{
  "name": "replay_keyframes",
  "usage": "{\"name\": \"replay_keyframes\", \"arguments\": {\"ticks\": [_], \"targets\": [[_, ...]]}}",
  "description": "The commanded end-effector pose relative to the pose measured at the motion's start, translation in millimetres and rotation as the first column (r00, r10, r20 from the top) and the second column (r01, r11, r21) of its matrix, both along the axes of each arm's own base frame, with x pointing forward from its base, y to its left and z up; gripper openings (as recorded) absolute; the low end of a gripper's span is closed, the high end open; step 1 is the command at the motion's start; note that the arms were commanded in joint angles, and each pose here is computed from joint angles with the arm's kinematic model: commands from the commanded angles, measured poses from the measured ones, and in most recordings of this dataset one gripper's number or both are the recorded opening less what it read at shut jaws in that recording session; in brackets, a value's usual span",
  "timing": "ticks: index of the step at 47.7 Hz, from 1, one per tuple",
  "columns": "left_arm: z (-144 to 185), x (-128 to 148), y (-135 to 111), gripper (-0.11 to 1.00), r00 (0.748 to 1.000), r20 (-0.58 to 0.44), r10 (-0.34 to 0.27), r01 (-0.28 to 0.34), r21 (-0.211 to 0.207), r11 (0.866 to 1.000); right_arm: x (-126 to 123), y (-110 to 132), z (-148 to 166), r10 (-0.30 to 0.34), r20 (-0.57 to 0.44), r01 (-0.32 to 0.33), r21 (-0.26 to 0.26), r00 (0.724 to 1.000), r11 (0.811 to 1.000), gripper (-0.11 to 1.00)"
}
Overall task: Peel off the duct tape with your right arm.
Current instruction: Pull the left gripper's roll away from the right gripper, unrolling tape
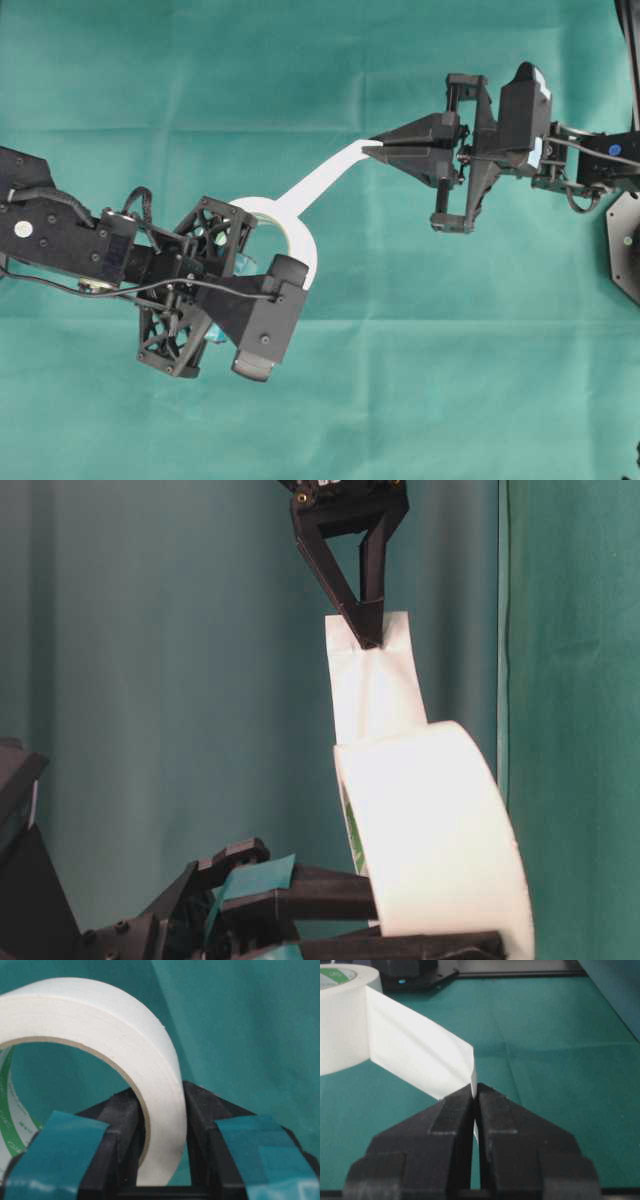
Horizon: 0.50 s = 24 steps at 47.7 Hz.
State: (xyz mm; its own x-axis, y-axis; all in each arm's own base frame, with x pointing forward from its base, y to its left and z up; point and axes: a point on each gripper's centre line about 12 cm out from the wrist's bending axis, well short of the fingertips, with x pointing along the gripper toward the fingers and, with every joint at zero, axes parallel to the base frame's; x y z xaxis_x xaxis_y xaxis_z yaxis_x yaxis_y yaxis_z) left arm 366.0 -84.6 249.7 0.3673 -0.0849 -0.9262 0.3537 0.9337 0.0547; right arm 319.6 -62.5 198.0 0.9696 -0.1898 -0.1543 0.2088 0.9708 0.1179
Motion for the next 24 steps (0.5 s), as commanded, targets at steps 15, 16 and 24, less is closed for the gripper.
{"name": "replay_keyframes", "arguments": {"ticks": [15,16,24], "targets": [[19,-15,-27,0.21,0.996,0.043,-0.075,0.076,-0.018,0.997,-4,-12,2,-0.042,0.011,0.042,0.002,0.999,0.999,-0.10],[19,-16,-28,0.21,0.996,0.043,-0.079,0.080,-0.018,0.997,-4,-12,2,-0.043,0.011,0.043,0.003,0.999,0.999,-0.10],[20,-17,-34,0.21,0.995,0.047,-0.093,0.094,-0.021,0.995,-3,-12,3,-0.042,0.013,0.042,0.003,0.999,0.999,-0.10]]}}
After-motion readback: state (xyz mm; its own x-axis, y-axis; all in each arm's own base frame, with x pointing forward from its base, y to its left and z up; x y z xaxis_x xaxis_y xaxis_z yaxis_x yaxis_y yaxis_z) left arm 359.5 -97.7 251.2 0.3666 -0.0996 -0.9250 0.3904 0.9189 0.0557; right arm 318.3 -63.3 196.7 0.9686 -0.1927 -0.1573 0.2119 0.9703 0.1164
